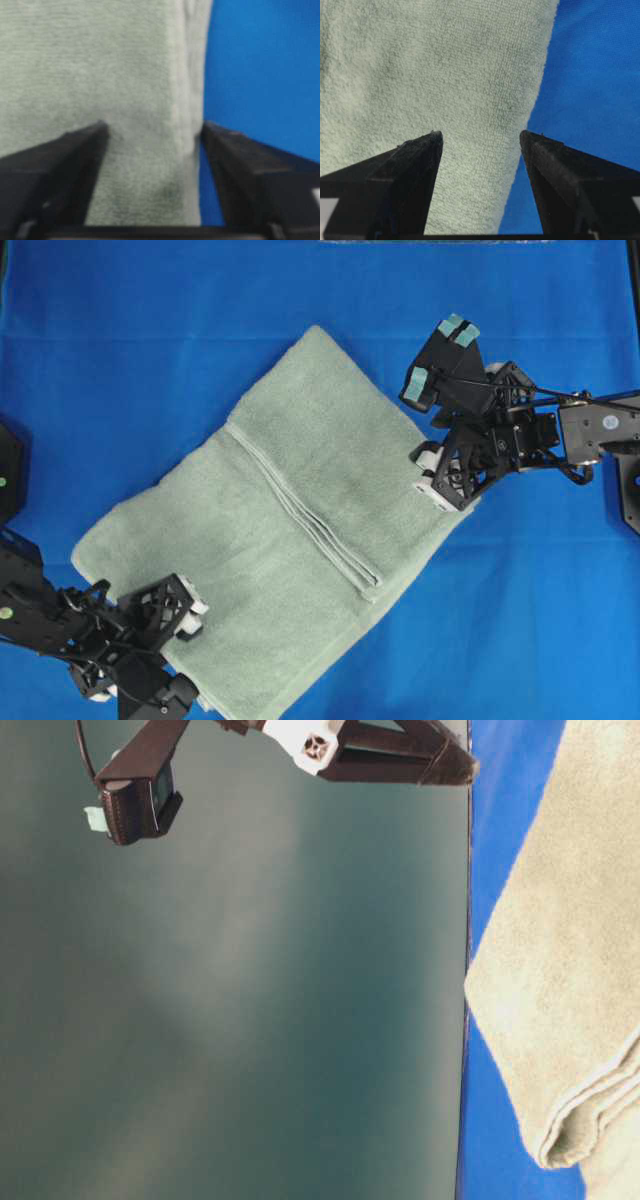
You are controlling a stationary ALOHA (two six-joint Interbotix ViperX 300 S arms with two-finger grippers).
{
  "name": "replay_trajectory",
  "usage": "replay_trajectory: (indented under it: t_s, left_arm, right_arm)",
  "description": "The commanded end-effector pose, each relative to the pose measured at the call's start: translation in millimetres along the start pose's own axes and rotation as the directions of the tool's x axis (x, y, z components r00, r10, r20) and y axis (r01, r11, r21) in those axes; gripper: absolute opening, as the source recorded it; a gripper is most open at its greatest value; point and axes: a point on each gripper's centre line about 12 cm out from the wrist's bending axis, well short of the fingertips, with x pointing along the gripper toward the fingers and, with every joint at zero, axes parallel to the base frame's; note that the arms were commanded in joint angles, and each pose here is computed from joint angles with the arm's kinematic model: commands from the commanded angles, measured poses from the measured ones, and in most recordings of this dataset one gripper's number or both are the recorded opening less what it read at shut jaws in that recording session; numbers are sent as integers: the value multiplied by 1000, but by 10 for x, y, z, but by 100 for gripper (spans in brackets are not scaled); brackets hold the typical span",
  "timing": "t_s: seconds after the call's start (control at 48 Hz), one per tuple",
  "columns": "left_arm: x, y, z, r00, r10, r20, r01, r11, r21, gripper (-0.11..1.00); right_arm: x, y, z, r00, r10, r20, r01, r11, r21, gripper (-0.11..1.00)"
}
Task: Fold a bath towel.
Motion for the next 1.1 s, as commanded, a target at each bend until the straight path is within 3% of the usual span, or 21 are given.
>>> replay_trajectory:
  t_s: [0.0,0.167,0.208,0.354,0.438,0.584,0.667,0.813,0.959,1.042,1.084]
  left_arm:
    - [-4,66,50,1000,10,1,-10,1000,-2,57]
    - [-69,92,76,999,15,-32,-14,1000,23,12]
    - [-102,106,86,999,17,-48,-16,999,28,7]
    - [-343,212,160,993,35,-111,-29,998,57,7]
    - [-603,379,234,985,68,-162,-52,994,100,7]
    - [-1036,824,236,925,178,-337,-142,982,128,7]
    - [-1174,1024,224,892,208,-402,-139,971,193,7]
    - [-1155,1202,313,914,220,-340,-128,954,272,7]
    - [-1129,1517,306,927,262,-267,-188,944,273,7]
    - [-1080,1817,261,923,292,-251,-203,923,328,7]
    - [-1032,2001,239,920,306,-243,-203,906,373,7]
  right_arm:
    - [-101,4,47,999,19,32,-19,1000,0,64]
    - [-136,-48,-14,999,17,29,-17,1000,3,64]
    - [-146,-61,-29,999,18,31,-18,1000,2,64]
    - [-208,-114,-88,999,22,36,-22,1000,4,64]
    - [-242,-164,-138,999,13,31,-14,1000,5,64]
    - [-318,-288,-260,1000,-14,14,14,1000,9,64]
    - [-371,-333,-315,1000,-12,17,12,1000,11,64]
    - [-459,-409,-386,999,-5,33,4,1000,14,64]
    - [-518,-460,-441,999,-9,36,8,1000,14,64]
    - [-531,-469,-446,999,-8,39,8,1000,10,64]
    - [-528,-464,-446,999,-8,40,7,1000,7,64]
